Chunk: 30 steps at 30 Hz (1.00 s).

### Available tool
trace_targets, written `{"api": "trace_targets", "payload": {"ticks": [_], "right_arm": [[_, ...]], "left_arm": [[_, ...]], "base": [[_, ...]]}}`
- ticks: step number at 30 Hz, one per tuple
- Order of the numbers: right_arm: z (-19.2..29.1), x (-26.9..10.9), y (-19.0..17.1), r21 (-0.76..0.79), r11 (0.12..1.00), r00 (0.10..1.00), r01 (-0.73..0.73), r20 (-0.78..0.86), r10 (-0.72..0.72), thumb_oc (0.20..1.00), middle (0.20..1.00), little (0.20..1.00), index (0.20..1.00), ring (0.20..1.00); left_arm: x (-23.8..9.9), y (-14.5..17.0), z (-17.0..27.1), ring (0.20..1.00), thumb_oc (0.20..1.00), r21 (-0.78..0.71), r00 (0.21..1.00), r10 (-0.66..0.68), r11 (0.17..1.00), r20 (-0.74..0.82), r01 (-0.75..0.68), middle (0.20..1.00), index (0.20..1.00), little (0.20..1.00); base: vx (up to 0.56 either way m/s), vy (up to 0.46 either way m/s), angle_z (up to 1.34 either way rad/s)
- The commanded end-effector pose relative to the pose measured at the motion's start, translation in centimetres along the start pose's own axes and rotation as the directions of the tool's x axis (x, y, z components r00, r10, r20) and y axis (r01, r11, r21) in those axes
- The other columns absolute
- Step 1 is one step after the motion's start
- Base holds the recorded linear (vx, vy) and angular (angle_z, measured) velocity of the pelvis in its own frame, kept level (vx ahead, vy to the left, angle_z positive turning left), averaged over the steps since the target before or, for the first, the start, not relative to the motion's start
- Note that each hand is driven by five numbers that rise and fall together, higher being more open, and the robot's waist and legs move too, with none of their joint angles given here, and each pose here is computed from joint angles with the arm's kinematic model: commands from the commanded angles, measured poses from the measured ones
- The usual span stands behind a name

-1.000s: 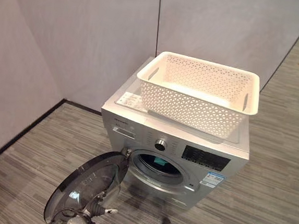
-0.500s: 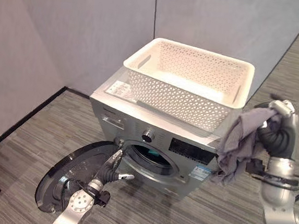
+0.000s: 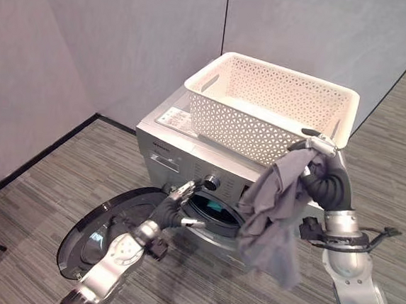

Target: Grab the laundry basket,head to the washer,open it,put in the laundry and shut it.

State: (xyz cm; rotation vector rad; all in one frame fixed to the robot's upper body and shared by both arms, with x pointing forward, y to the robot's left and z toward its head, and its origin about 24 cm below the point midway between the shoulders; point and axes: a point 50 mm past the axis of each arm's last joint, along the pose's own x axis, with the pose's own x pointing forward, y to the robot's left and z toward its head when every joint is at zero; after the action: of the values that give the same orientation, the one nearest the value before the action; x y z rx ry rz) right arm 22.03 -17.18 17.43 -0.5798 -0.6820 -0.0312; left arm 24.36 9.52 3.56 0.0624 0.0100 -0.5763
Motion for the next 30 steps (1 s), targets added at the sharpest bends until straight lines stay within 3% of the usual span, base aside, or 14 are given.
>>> {"api": "trace_targets", "payload": {"ticks": [1,6,17,30], "right_arm": [[2.8,1.7,-0.1,0.137,0.99,0.986,0.02,0.164,-0.043,0.2,0.2,0.2,0.2,0.2],[2.9,2.0,1.9,0.253,0.964,0.986,-0.081,0.16,0.041,0.2,0.2,0.2,0.2,0.2],[2.6,1.7,4.0,0.363,0.922,0.989,-0.132,0.114,0.097,0.2,0.2,0.2,0.2,0.2],[0.6,1.7,5.8,0.424,0.895,0.988,-0.137,-0.006,0.154,0.2,0.2,0.2,0.2,0.2]], "left_arm": [[1.3,0.0,-0.6,1.0,1.0,0.001,1.0,0.012,1.0,-0.026,-0.012,1.0,1.0,1.0],[3.7,-2.1,-1.3,1.0,1.0,-0.068,0.997,-0.014,0.998,-0.071,0.009,1.0,1.0,1.0],[6.2,-4.3,-0.6,1.0,1.0,-0.1,0.997,-0.015,0.995,-0.074,0.007,1.0,1.0,1.0],[8.1,-7.4,1.9,1.0,1.0,-0.123,0.985,-0.171,0.978,-0.008,0.169,1.0,1.0,1.0]], "base": [[-0.05,-0.027,-0.33],[-0.01,-0.016,-0.14],[-0.01,-0.014,0.18],[0.0,0.01,0.24]]}}
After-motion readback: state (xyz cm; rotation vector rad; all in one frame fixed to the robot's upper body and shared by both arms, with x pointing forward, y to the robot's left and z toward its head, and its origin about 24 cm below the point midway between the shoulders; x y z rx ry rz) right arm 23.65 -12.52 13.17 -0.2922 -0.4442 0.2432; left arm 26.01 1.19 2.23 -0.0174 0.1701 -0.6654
